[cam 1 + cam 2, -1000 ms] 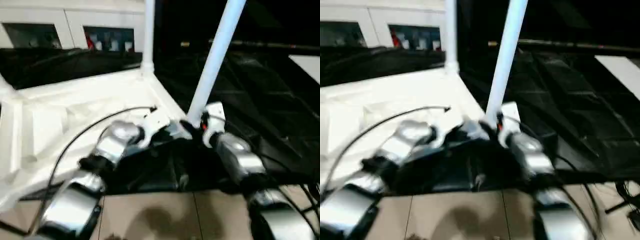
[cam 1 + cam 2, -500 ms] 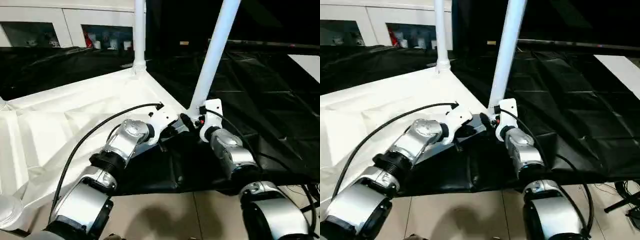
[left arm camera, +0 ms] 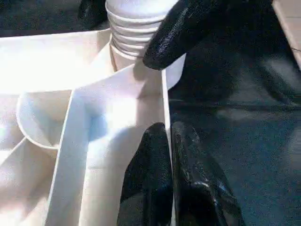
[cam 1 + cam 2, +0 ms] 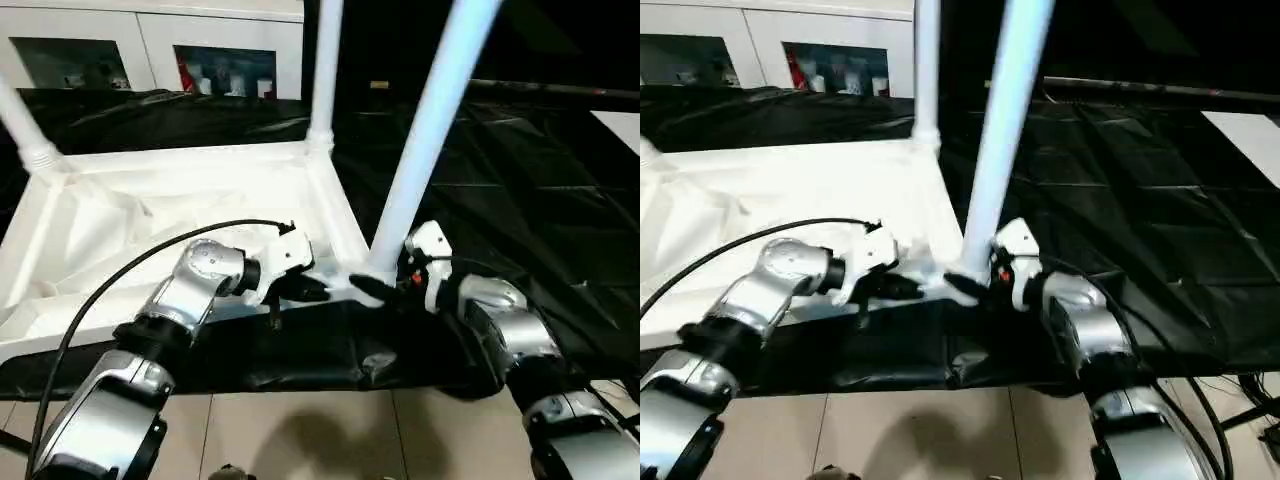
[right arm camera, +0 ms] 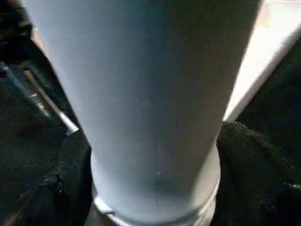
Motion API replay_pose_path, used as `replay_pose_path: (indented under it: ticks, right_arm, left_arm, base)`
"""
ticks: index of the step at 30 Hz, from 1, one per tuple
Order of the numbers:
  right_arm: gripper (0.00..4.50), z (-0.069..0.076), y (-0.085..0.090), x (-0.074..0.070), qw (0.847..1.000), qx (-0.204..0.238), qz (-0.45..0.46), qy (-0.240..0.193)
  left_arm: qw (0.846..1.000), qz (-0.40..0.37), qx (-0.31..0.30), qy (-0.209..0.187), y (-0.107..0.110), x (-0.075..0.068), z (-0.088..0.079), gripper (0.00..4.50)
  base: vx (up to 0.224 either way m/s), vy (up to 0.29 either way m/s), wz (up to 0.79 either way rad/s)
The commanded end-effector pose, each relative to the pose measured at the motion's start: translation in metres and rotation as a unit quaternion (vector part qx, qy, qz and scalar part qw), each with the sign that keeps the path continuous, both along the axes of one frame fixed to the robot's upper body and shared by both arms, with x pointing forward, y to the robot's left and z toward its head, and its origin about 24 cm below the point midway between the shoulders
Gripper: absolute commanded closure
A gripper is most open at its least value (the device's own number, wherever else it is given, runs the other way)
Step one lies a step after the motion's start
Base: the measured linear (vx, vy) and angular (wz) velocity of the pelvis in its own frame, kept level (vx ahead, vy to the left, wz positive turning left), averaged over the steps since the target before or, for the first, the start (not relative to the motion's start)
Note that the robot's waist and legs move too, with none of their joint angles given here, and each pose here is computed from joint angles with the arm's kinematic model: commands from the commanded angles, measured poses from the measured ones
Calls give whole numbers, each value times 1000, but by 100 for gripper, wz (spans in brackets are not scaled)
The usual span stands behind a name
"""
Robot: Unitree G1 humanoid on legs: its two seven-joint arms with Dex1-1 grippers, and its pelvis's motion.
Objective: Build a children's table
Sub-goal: Rotate leg to tighten
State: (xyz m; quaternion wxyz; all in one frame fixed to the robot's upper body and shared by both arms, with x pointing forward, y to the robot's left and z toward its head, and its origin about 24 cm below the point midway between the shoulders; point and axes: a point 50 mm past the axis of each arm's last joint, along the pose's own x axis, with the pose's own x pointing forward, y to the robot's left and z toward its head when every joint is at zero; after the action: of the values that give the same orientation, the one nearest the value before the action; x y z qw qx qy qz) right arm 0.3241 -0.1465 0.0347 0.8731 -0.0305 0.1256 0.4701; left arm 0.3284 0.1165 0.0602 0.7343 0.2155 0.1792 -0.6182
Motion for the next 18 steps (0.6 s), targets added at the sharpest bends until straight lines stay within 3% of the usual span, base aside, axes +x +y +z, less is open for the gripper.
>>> replay_pose_path:
  ticks: [1,7,14,18]
  right_arm:
    - [57,5,-7,-1,1000,-4,11,-4]
    - [124,2,-8,-5,1000,-5,26,9]
    - [169,1,-8,-7,999,5,27,16]
    - [174,-10,-11,5,994,-20,-103,27]
  left_arm:
    - [999,-37,-27,16,-7,-8,-4,450]
    - [999,-38,-24,14,-6,-8,-4,450]
    - [999,-37,-27,16,-5,-9,-3,450]
    - [998,53,-15,5,-11,3,-7,450]
  base:
    - [0,0,0]
    - [0,0,0]
    - [0,0,0]
    - [0,0,0]
